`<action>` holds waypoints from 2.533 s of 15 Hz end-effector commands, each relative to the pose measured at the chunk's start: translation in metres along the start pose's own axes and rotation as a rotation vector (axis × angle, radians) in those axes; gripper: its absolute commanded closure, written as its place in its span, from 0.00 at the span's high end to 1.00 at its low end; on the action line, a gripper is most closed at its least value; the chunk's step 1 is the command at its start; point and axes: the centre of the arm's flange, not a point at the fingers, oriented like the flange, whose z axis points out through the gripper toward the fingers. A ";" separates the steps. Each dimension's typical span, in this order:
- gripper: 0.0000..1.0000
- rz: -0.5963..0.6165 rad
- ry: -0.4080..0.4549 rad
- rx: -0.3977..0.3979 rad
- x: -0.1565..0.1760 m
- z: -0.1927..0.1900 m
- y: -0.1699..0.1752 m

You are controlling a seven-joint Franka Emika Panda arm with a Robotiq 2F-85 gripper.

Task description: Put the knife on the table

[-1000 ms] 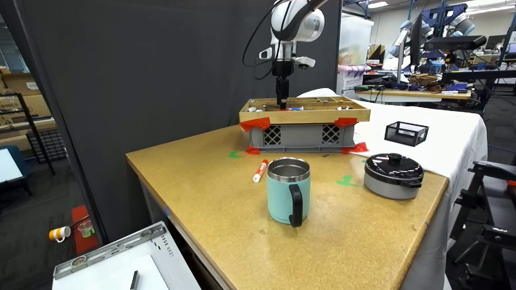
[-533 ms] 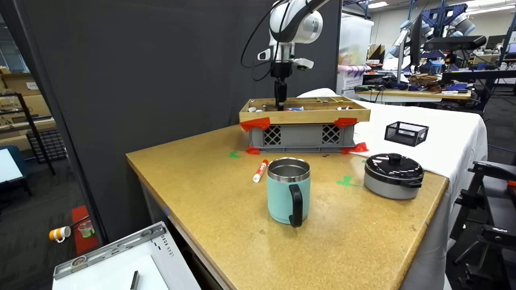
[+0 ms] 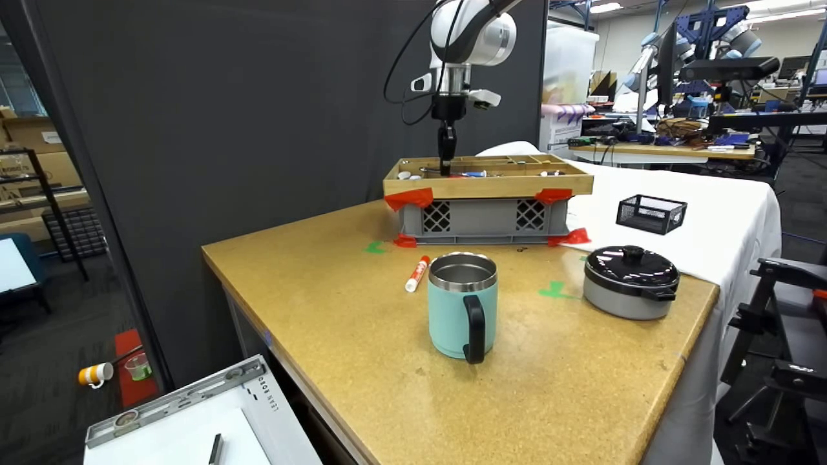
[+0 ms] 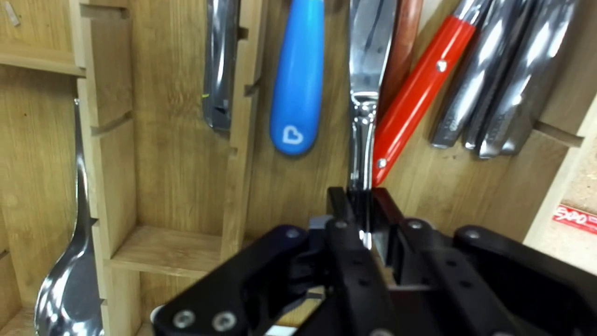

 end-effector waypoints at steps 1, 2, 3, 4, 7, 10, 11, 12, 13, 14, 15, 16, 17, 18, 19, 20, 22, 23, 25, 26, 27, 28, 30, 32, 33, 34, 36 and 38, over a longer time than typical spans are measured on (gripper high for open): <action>0.04 -0.016 -0.011 0.005 0.002 -0.004 0.004; 0.04 -0.016 -0.011 0.005 0.002 -0.004 0.004; 0.04 -0.017 -0.011 0.005 0.004 -0.009 0.001; 0.04 -0.015 -0.012 0.004 0.005 -0.013 -0.002; 0.04 -0.007 -0.011 -0.003 0.005 -0.042 -0.008; 0.04 0.001 -0.027 -0.013 0.003 -0.087 -0.016; 0.04 0.003 -0.037 -0.010 0.000 -0.103 -0.022; 0.04 0.007 -0.047 -0.007 -0.001 -0.118 -0.027; 0.04 0.003 -0.055 -0.001 -0.003 -0.132 -0.037; 0.04 0.000 -0.063 0.006 -0.004 -0.142 -0.047; 0.04 -0.006 -0.068 0.014 -0.005 -0.149 -0.059; 0.04 -0.005 -0.073 0.021 -0.005 -0.154 -0.068; 0.04 -0.008 -0.074 0.034 -0.007 -0.154 -0.079; 0.04 -0.011 -0.079 0.047 -0.007 -0.152 -0.089; 0.04 -0.013 -0.086 0.061 -0.009 -0.147 -0.098; 0.04 -0.014 -0.096 0.075 -0.008 -0.142 -0.113; 0.04 -0.018 -0.117 0.108 -0.010 -0.125 -0.133; 0.04 -0.022 -0.126 0.127 -0.012 -0.115 -0.142; 0.04 -0.031 -0.136 0.150 -0.014 -0.102 -0.158; 0.04 -0.036 -0.131 0.159 -0.016 -0.096 -0.163; 0.04 -0.042 -0.126 0.161 -0.017 -0.089 -0.168; 0.04 -0.051 -0.112 0.162 -0.019 -0.081 -0.171; 0.04 -0.072 -0.071 0.164 -0.021 -0.063 -0.175; 0.04 -0.073 -0.034 0.171 -0.026 -0.045 -0.177; 0.04 -0.068 -0.020 0.176 -0.030 -0.034 -0.177; 0.04 -0.063 -0.008 0.179 -0.036 -0.023 -0.176; 0.04 -0.059 0.018 0.182 -0.050 0.000 -0.174; 0.04 -0.058 0.040 0.181 -0.061 0.022 -0.169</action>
